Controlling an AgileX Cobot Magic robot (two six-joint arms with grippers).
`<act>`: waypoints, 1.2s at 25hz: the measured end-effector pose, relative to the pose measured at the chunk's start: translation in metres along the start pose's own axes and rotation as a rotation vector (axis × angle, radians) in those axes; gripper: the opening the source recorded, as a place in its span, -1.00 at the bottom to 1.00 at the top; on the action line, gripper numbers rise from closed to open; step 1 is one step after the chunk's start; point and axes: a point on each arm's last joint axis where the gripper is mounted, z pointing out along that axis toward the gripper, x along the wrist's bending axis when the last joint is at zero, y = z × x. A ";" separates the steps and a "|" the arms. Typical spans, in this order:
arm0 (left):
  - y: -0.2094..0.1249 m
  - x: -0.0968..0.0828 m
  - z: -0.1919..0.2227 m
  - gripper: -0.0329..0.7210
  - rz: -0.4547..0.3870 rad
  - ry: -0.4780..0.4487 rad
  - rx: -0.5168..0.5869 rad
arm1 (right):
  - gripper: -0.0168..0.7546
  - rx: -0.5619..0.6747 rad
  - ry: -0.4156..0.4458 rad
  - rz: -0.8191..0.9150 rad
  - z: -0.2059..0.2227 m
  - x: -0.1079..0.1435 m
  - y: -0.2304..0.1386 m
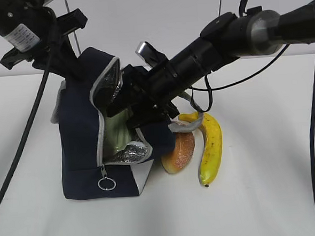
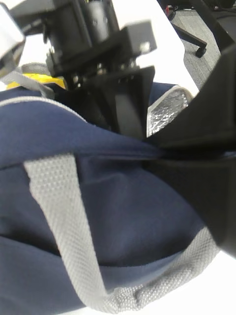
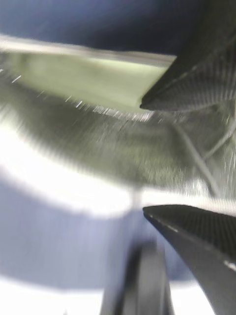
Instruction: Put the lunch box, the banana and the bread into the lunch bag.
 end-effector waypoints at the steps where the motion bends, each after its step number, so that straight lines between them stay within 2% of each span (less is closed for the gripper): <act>1: 0.000 0.000 0.000 -0.91 0.001 0.000 0.000 | 0.27 0.007 0.011 -0.007 -0.003 0.004 0.002; 7: 0.000 0.000 0.000 -0.91 0.008 0.002 0.001 | 0.25 -0.062 0.041 -0.085 -0.025 0.041 0.023; 11: 0.000 0.001 0.000 -0.91 0.013 0.011 0.001 | 0.25 -0.097 0.011 -0.133 -0.045 0.066 0.024; 14: 0.000 0.001 0.000 -0.91 0.014 0.014 0.001 | 0.25 -0.101 -0.077 -0.177 -0.064 0.084 0.016; 18: 0.000 0.002 0.000 -0.91 0.017 0.017 0.001 | 0.24 -0.119 -0.240 -0.222 -0.089 0.101 0.005; 24: 0.000 0.002 0.000 -0.92 0.017 0.018 0.001 | 0.24 -0.204 -0.460 -0.258 -0.133 0.131 -0.016; 30: 0.000 0.002 0.000 -0.92 0.018 0.019 0.001 | 0.24 -0.223 -0.544 -0.233 -0.144 0.129 -0.036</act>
